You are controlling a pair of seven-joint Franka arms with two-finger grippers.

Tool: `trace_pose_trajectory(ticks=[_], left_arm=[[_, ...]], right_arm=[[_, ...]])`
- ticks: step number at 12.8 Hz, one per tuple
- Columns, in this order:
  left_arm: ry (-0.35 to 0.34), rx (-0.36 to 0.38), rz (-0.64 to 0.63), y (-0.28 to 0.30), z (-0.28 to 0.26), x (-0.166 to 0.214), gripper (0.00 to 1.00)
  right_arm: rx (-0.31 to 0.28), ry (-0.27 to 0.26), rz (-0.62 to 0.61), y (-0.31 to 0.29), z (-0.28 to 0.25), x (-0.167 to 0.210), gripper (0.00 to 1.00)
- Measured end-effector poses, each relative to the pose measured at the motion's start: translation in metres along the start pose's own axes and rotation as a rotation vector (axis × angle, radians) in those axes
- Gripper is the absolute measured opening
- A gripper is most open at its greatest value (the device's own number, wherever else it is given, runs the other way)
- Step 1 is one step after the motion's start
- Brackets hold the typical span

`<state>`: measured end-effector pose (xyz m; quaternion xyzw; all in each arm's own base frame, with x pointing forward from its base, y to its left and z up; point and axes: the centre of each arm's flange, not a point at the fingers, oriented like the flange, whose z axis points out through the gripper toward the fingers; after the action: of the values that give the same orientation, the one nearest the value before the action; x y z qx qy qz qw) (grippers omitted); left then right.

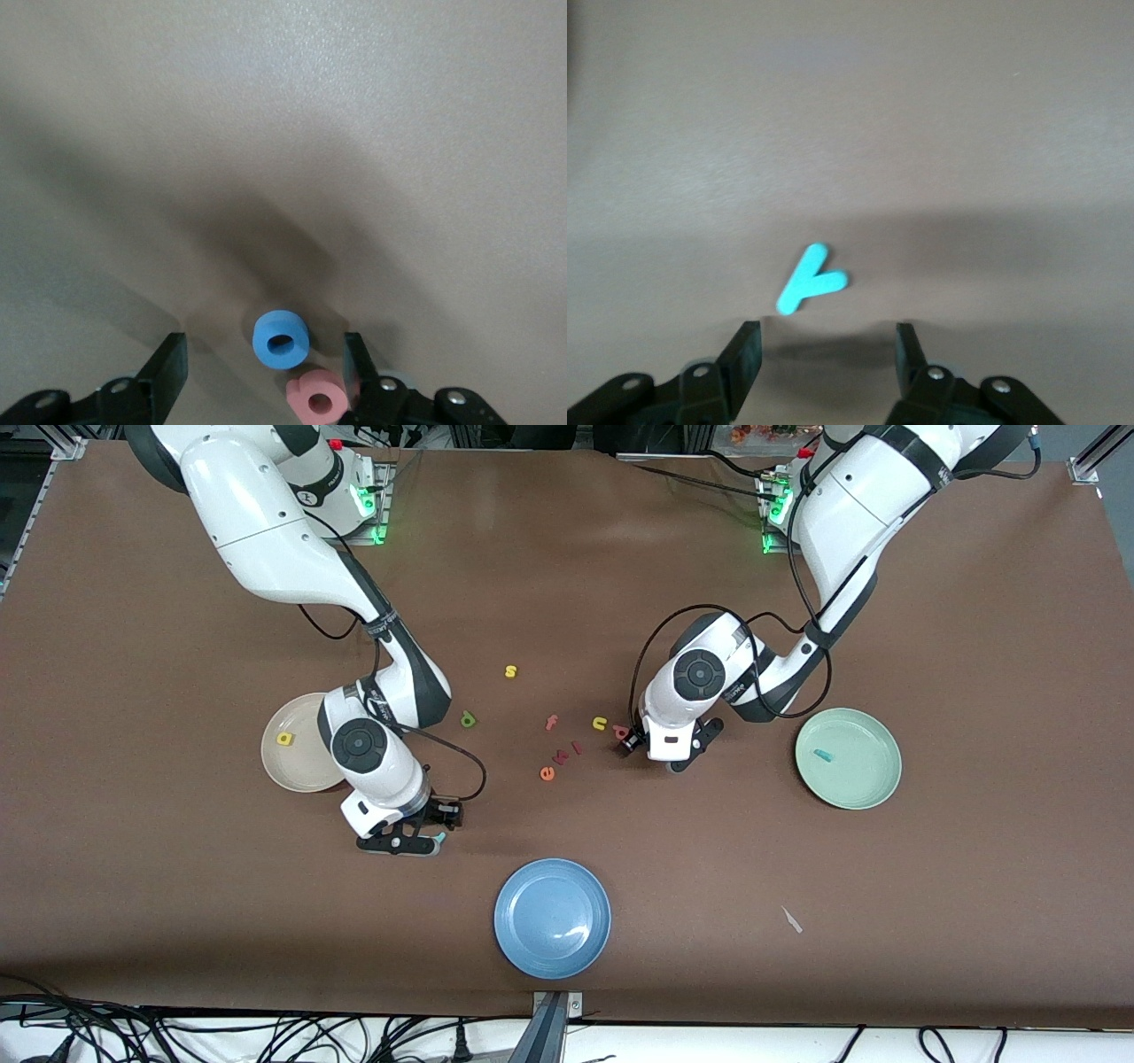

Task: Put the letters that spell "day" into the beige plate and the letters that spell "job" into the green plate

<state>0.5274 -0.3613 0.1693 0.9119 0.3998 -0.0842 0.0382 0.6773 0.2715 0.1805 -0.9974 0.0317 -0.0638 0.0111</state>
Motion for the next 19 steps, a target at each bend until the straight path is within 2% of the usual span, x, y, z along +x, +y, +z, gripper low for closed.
trace_pose_trajectory(ticks=[1, 2, 4, 5, 6, 7, 8, 9, 11, 14, 16, 19], left_arm=[[0.000, -0.002, -0.002, 0.001, 0.000, 0.001, 0.72], [0.001, -0.004, -0.004, 0.002, -0.001, 0.002, 0.72], [0.001, -0.006, -0.006, 0.003, -0.001, 0.003, 0.56], [0.001, -0.007, -0.006, 0.003, -0.001, 0.003, 0.56], [0.003, -0.008, -0.003, 0.003, -0.001, 0.003, 0.50], [0.006, -0.008, 0.000, 0.004, -0.001, 0.003, 0.50], [0.008, -0.010, 0.003, 0.004, -0.002, 0.003, 0.44], [0.009, -0.010, 0.004, 0.004, -0.002, 0.003, 0.43], [0.015, -0.010, 0.012, 0.005, -0.003, 0.002, 0.27], [0.029, -0.008, 0.035, 0.005, -0.003, 0.000, 0.25], [0.035, -0.010, 0.033, 0.006, -0.005, 0.004, 0.25], [0.069, 0.038, 0.051, 0.010, -0.033, 0.026, 0.25]], right_arm=[[-0.008, 0.005, -0.009, 0.006, 0.000, 0.003, 0.69], [-0.012, 0.012, -0.012, 0.010, -0.001, 0.007, 0.68], [-0.008, 0.024, -0.015, 0.007, -0.006, 0.010, 0.67], [-0.005, 0.029, -0.021, 0.002, -0.008, 0.010, 0.67], [-0.004, 0.034, -0.027, -0.002, -0.009, 0.011, 0.66], [-0.004, 0.039, -0.028, -0.004, -0.010, 0.012, 0.66], [-0.006, 0.045, -0.027, -0.003, -0.008, 0.016, 0.66], [-0.009, 0.050, -0.024, -0.001, -0.006, 0.019, 0.65], [-0.014, 0.051, -0.021, 0.001, 0.003, 0.022, 0.61], [-0.007, 0.049, -0.016, -0.003, 0.005, 0.022, 0.53], [0.006, 0.044, -0.008, -0.009, 0.004, 0.020, 0.51], [0.006, 0.044, -0.010, -0.011, 0.004, 0.019, 0.47]])
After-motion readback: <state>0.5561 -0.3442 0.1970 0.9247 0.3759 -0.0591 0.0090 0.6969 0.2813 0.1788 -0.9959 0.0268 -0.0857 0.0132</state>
